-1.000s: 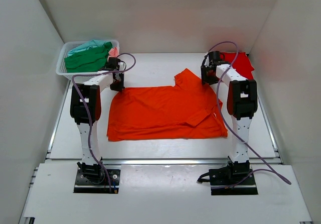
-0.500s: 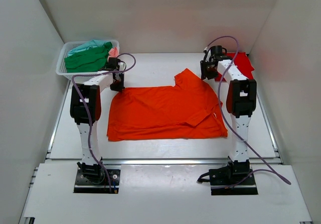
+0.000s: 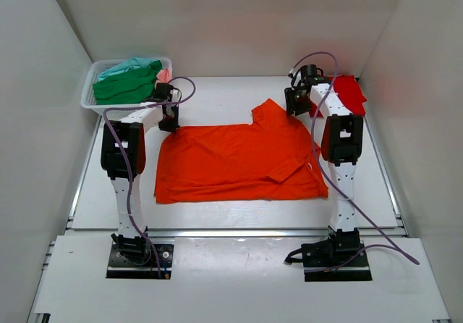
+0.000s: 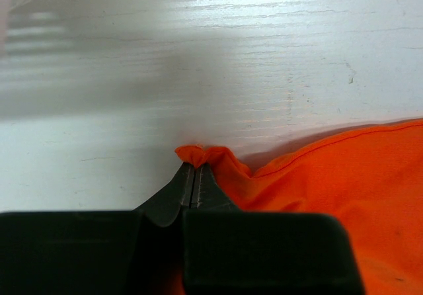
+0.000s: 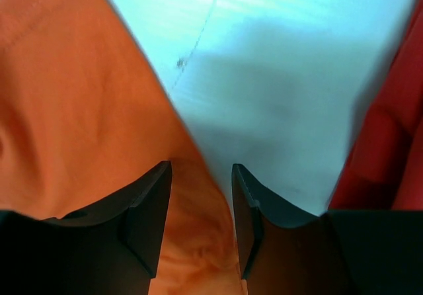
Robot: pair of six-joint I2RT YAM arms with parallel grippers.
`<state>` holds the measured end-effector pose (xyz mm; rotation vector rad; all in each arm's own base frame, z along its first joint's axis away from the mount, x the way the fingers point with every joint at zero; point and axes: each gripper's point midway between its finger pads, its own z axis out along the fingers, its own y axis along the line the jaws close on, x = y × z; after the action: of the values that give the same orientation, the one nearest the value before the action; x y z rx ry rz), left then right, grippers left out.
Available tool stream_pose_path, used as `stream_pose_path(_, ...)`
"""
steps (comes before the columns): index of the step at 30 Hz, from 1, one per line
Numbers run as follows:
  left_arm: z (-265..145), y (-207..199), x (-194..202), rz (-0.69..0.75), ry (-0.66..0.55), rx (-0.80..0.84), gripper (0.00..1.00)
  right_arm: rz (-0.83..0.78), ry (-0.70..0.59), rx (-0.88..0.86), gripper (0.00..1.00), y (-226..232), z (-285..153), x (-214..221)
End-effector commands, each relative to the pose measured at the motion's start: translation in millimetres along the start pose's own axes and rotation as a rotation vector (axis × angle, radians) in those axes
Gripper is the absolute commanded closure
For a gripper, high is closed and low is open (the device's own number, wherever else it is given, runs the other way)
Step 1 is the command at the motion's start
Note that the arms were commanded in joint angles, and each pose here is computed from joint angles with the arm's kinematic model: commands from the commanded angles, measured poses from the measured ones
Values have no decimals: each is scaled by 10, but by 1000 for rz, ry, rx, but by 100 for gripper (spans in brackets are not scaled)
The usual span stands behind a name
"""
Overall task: Fold and stack the t-shirts
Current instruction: Grap the side of the flattened tshirt furthest away from the robot with both arms
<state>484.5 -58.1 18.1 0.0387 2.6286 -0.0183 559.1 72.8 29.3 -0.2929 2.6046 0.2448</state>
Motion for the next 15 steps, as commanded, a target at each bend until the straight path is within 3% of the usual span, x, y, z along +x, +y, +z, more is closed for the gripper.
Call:
stream_pose_path(1, -252, 13, -161, -9, -53, 12, 98, -38, -13, -20, 60, 42, 1, -117)
stream_pose_path(15, -268, 0, -188, -12, -65, 12, 98, -115, -16, -56, 56, 285, 231, -154)
